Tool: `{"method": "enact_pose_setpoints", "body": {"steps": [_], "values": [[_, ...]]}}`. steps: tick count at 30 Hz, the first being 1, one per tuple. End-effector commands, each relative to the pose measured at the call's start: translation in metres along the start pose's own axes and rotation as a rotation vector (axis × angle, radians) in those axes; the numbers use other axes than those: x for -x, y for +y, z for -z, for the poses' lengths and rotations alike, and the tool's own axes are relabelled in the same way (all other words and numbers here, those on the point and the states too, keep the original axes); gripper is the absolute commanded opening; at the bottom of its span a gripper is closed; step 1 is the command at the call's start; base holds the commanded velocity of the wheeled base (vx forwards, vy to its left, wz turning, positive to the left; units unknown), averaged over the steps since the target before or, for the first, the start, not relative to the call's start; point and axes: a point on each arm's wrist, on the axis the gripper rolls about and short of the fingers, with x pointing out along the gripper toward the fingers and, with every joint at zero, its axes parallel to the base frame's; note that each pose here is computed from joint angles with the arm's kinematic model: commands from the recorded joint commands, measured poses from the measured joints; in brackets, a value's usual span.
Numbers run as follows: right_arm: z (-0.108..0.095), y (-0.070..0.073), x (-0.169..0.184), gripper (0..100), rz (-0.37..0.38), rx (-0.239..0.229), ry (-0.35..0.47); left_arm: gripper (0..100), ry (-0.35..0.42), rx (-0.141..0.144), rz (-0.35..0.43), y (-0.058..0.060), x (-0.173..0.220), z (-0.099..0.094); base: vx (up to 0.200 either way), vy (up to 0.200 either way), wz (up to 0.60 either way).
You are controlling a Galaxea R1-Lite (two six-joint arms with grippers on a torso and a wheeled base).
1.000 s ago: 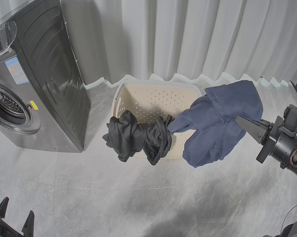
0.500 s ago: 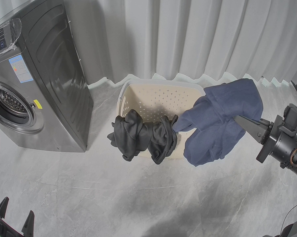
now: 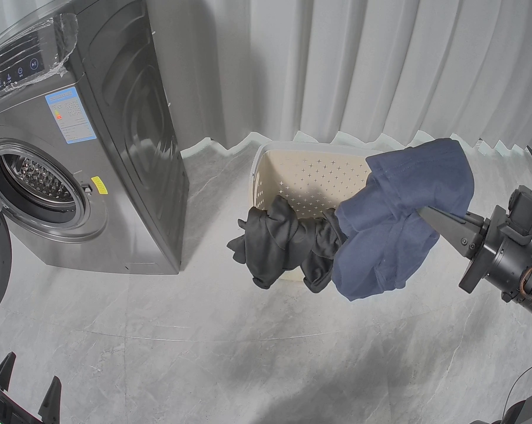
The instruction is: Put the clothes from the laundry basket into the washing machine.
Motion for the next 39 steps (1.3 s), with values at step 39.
{"method": "enact_pose_setpoints", "body": {"steps": [39], "values": [[0.0028,0.0021,-0.0010,0,-0.031,-0.002,0.014,100,0.000,0.000,0.001,0.0000,0.0001,0.0049,-0.021,0.118,0.00]]}}
